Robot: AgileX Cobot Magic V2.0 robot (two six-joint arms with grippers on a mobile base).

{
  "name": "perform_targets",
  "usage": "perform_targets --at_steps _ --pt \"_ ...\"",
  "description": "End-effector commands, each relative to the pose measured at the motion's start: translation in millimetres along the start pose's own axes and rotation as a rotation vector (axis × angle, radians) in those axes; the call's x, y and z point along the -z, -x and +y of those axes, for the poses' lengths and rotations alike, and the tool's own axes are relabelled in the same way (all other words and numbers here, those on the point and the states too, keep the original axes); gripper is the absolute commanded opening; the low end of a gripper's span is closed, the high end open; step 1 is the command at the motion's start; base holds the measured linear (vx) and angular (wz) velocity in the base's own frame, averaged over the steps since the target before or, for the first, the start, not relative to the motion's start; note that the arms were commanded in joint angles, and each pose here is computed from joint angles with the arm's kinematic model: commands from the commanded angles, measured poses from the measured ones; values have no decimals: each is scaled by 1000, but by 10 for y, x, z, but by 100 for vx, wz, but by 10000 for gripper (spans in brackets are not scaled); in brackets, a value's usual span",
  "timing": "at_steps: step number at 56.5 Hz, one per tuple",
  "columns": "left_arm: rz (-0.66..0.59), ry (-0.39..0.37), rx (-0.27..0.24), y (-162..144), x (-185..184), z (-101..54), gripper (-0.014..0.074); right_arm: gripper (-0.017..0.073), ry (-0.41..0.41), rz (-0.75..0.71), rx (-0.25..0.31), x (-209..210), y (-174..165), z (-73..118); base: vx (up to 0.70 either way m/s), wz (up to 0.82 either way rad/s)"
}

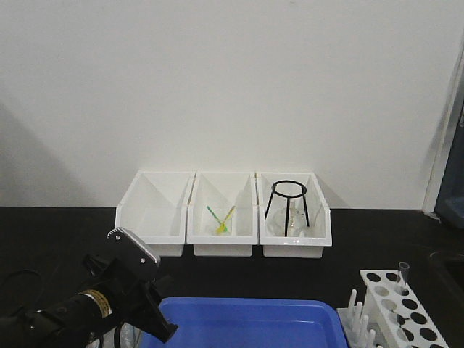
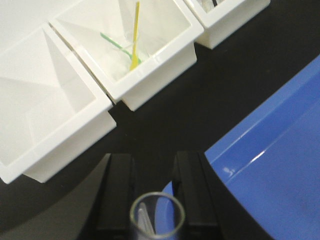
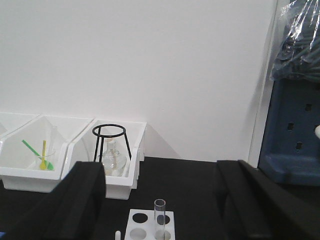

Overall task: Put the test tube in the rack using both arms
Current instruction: 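Grasp the glass test tube in the beaker with the left gripper and lift, then carry the tube toward the right gripper and close the right gripper on it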

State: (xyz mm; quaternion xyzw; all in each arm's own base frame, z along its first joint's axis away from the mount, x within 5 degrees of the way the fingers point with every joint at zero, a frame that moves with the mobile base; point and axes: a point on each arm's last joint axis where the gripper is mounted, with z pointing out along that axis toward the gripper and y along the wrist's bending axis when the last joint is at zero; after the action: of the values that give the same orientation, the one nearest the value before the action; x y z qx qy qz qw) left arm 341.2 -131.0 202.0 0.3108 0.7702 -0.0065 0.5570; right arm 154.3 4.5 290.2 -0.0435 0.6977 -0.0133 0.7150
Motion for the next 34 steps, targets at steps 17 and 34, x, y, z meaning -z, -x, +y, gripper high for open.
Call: perform_targets --at_steps 17,34 --pt "-471 166 10 996 818 338 -8 502 -3 -121 14 -8 188 -12 0 0" --pt "-575 -44 197 1168 1034 229 -8 502 -3 -117 14 -8 184 -12 0 0"
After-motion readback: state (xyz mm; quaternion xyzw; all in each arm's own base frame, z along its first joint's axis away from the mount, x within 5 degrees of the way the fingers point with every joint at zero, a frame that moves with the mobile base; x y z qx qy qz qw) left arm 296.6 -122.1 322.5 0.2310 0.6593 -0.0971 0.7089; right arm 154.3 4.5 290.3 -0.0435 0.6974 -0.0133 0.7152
